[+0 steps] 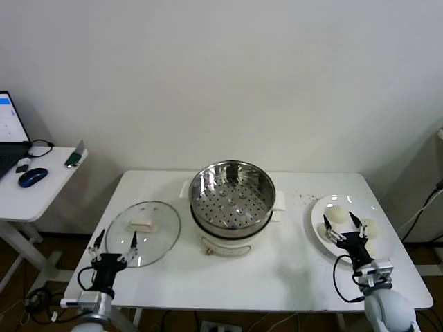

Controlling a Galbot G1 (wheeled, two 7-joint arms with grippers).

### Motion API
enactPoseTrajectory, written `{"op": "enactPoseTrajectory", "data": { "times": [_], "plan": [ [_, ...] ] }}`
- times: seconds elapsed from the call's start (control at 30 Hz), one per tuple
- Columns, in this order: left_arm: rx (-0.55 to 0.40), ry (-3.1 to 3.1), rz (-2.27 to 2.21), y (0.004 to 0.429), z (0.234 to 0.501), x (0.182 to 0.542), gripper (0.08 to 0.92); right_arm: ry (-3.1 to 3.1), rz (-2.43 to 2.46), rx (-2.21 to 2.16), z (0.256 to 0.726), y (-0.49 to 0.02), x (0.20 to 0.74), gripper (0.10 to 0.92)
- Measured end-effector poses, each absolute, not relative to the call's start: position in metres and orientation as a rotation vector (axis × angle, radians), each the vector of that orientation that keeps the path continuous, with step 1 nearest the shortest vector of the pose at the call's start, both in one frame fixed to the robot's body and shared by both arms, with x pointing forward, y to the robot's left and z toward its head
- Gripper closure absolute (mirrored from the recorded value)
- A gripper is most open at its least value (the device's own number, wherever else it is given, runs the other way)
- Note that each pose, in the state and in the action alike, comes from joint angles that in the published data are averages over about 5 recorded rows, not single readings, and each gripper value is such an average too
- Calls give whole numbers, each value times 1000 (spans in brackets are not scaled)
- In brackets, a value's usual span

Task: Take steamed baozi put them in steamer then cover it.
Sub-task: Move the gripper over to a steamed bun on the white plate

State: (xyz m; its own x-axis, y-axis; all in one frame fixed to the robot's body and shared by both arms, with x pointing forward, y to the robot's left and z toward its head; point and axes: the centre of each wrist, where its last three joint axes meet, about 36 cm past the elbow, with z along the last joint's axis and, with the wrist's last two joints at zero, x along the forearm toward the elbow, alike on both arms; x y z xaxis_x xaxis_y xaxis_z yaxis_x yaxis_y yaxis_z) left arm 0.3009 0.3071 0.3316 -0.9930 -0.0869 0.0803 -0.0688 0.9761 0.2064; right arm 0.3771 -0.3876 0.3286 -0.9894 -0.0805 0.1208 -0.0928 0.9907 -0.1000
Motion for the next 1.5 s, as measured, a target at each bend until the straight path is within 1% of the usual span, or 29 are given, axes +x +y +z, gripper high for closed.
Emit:
{"op": "enactPoseTrajectory", "data": {
  "times": [0.17,0.37,0.57,0.73,0.93,1.13,1.3,1.5],
  "plan": [
    [109,-3034,-313,304,333,300,177,-2962,254,229,339,-402,388,200],
    [91,-3033,-324,301,334,298,177,-2797,492,474,370,-441,415,200],
    [78,-3027,-324,299,334,295,177,-2535,792,750,413,-485,461,200],
    [81,-3024,-328,301,336,295,177,-2260,1017,924,451,-509,506,200],
    [99,-3017,-332,304,336,295,177,-1951,1214,1044,488,-521,562,200],
    [114,-3006,-332,306,335,294,177,-1728,1291,1086,509,-525,611,200],
    [124,-3001,-340,308,337,295,177,-1603,1311,1092,510,-523,642,200],
    [132,-3000,-354,312,340,297,177,-1496,1310,1095,502,-514,668,200]
  ]
}}
